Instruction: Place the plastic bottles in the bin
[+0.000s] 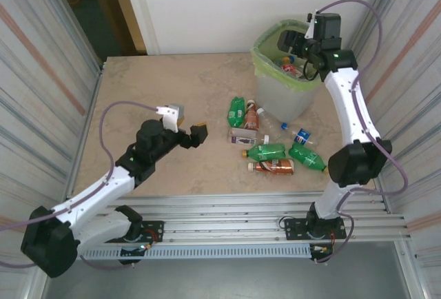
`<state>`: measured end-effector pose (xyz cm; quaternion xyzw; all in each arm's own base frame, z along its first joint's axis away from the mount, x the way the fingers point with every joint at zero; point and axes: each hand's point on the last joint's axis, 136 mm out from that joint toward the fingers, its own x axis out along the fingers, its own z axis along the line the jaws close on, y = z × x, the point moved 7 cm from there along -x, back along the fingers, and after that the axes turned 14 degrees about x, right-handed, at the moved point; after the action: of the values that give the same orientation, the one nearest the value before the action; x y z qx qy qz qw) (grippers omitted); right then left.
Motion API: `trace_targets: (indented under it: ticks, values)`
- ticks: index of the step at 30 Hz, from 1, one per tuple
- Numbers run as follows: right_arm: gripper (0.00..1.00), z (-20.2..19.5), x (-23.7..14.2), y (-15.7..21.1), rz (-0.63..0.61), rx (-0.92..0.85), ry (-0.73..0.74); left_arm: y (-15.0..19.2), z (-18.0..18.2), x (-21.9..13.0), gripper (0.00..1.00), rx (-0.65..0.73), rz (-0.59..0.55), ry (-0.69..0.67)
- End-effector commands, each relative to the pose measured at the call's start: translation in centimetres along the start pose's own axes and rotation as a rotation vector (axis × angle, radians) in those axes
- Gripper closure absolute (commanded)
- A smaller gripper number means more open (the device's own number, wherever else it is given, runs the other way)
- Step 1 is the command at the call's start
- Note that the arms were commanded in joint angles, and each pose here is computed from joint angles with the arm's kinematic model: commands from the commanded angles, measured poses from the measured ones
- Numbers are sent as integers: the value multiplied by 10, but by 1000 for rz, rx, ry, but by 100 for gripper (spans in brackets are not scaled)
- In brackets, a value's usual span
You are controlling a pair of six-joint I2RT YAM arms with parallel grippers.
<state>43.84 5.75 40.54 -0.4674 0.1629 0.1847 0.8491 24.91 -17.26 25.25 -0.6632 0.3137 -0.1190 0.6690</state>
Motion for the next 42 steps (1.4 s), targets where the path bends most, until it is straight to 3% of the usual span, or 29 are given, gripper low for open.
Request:
trace_targets:
  ticks: [1,8,16,24,32,42]
  values:
    - [8,-1,-49,-9,-69,-34,41,-10,5,17,1,4,64,-53]
    - [0,-32,-100,20,-105,-12,172,-8,10,77,1,-9,237,-64]
    - [2,-78,-149,73,-118,64,314,8,13,149,1,13,404,-44]
    - [2,-99,-177,108,-125,117,322,35,12,213,3,10,567,9]
    - [2,-109,-186,121,-106,128,353,58,11,248,3,17,643,34]
    - [2,-110,-188,126,-96,142,343,69,5,268,2,29,682,69]
